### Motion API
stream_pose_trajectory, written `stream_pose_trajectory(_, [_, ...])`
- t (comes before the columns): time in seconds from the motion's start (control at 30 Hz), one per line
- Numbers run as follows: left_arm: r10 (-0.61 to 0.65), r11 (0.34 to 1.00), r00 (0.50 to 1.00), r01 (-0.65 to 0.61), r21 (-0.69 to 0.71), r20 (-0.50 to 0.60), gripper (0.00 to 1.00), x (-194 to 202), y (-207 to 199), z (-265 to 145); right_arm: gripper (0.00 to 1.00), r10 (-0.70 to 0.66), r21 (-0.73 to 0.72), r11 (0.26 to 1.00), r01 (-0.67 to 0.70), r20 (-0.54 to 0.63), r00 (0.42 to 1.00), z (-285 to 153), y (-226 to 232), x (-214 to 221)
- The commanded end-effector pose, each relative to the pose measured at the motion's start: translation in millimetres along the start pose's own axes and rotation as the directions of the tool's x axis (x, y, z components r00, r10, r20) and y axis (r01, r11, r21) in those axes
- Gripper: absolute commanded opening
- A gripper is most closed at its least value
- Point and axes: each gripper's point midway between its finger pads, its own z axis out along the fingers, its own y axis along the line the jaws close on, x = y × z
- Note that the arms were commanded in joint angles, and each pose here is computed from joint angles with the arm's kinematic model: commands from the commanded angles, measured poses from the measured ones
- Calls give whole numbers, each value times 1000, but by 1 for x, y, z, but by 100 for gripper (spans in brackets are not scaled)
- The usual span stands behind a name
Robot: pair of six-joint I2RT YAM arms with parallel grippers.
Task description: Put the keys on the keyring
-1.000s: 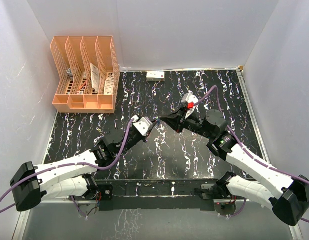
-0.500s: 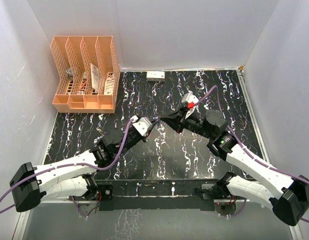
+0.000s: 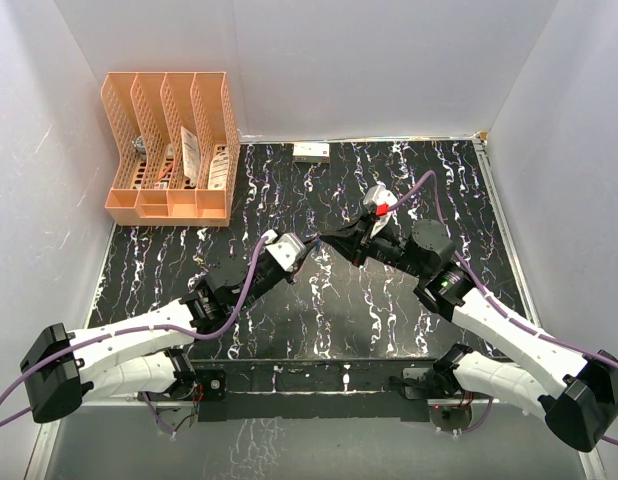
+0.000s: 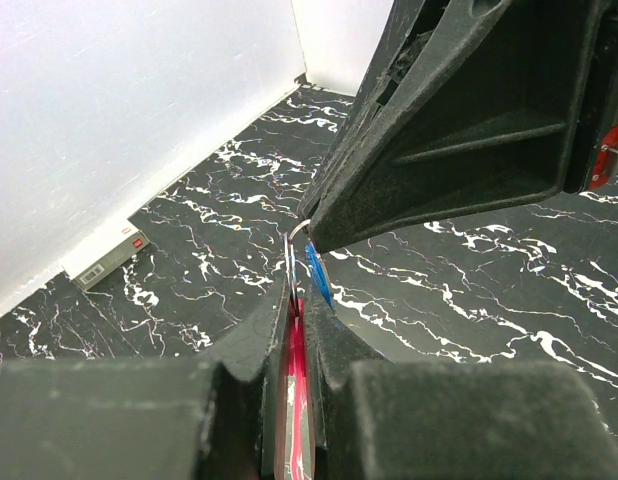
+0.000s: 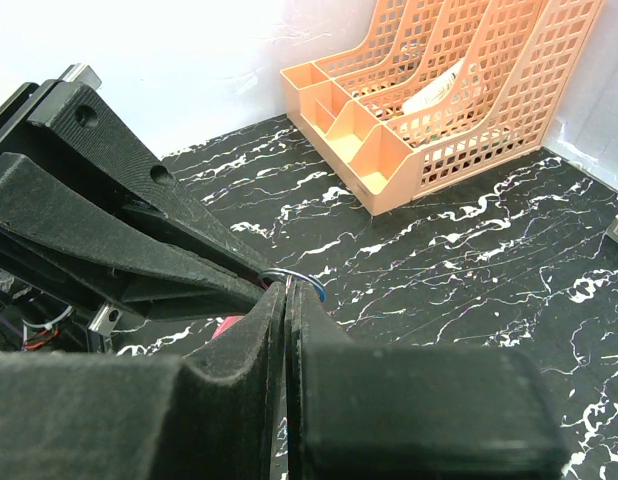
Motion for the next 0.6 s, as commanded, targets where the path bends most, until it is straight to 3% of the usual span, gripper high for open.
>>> stream_pose_trajectory(0.0, [-15, 1000, 997, 16, -5, 72, 0, -28, 5, 5, 0, -41, -16, 999, 43, 109, 993, 0, 7, -37])
stream_pose_trajectory(0.57, [-18, 1000, 997, 18, -8, 73, 0, -28, 5, 7, 0, -32, -37, 999, 36, 109, 993, 2, 10, -36])
